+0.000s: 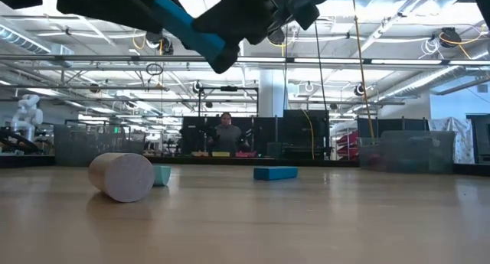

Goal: Sort blocks by size
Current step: Put the blue rectangular block into the left black bin

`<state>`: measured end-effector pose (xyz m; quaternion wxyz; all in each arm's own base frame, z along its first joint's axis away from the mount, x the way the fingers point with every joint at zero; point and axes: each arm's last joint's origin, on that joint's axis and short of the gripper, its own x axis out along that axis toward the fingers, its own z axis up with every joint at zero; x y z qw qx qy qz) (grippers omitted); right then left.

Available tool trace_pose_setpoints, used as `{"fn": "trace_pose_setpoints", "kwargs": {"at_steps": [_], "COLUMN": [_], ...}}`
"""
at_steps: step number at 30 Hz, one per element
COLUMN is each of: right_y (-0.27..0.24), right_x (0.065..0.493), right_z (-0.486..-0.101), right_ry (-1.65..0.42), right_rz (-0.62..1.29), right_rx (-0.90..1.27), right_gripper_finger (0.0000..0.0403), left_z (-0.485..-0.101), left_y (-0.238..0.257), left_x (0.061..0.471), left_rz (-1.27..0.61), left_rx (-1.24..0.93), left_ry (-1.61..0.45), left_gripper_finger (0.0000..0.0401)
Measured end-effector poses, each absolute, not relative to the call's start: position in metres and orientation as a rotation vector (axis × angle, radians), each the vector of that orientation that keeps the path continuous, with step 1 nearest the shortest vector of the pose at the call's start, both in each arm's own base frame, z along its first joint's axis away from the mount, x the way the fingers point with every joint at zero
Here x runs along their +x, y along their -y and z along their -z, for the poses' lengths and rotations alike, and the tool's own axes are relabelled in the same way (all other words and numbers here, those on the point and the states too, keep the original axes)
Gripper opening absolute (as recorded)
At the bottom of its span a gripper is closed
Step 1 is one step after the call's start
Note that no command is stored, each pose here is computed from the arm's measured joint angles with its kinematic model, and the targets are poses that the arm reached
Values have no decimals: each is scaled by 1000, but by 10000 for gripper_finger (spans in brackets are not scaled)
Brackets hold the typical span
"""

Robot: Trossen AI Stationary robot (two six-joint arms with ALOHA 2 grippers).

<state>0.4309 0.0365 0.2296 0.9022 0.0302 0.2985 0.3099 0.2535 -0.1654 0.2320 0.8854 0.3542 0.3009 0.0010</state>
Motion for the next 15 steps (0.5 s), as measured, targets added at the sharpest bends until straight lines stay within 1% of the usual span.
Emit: {"fn": "trace_pose_setpoints", "kwargs": {"at_steps": [3, 12, 15], "right_y": [-36, -37, -37], "right_x": [432, 433, 433], "right_z": [-232, -233, -233], "right_ry": [-592, -578, -583], "right_rz": [-641, -644, -645], "right_rx": [55, 54, 61], "right_gripper_finger": [91, 91, 91], "left_z": [-234, -236, -236], "left_y": [167, 169, 168], "left_x": [255, 257, 258], "left_rz": [11, 50, 43], "left_rx": [723, 734, 743], "left_ry": [-603, -575, -579], "left_gripper_finger": [219, 102, 79]}}
